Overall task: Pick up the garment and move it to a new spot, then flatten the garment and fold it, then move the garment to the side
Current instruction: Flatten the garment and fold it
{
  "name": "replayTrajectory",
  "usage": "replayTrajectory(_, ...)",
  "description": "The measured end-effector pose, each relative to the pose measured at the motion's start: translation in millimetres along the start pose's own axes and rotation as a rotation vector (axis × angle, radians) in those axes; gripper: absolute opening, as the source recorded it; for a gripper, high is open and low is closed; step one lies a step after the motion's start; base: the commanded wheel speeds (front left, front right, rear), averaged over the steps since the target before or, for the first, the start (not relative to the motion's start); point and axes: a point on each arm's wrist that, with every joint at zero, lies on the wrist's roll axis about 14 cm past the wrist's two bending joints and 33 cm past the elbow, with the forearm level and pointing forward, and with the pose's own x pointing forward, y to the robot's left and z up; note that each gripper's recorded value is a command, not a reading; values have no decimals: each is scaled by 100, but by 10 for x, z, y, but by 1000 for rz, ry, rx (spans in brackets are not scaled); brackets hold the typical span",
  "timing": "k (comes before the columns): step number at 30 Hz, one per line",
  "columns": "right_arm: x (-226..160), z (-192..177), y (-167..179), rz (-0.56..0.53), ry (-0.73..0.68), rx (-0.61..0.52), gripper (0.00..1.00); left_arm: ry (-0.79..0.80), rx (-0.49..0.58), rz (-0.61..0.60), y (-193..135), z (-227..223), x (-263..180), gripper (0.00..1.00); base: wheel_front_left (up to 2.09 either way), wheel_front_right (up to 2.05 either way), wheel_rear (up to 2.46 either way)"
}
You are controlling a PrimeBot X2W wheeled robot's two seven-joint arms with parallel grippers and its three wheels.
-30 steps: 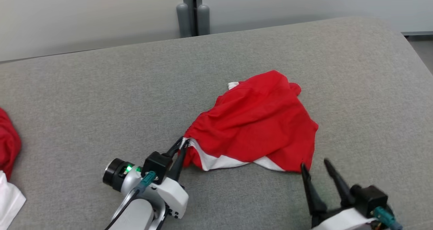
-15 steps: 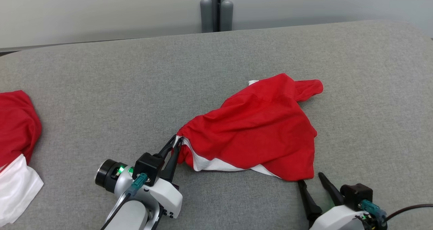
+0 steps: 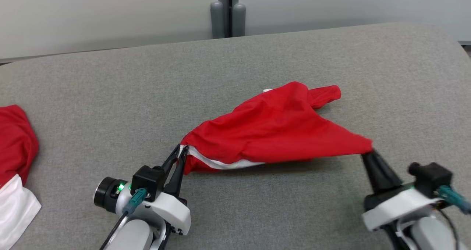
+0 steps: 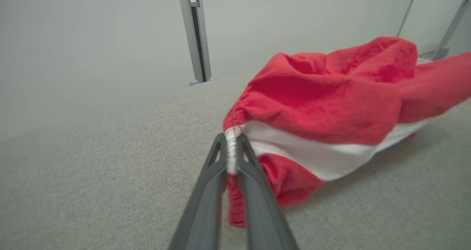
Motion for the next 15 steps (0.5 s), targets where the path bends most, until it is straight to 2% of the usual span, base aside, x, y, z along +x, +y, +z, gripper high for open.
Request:
replayTrajectory(3,-170,151,-165,-4,-27,-56,0,1,-93,-53,-154,67,-24,0,0,0,0)
replayTrajectory(5,-302,157,-218,23,-5,-101,0,9,-116,-106,-288,131,-57,0,0,0,0)
replayTrajectory(8,-475,118,-281,56,66,-109,0,45,-136,-167,-415,195,-155,0,0,0,0)
replayTrajectory(11,-531,110,-335,67,164,-70,0,81,-150,-212,-514,263,-236,0,0,0,0)
replayTrajectory(13,-538,-7,-292,71,255,12,0,96,-178,-226,-550,295,-247,0,0,0,0)
replayTrajectory(15,-497,-150,-272,82,357,24,0,119,-176,-222,-531,250,-231,0,0,0,0)
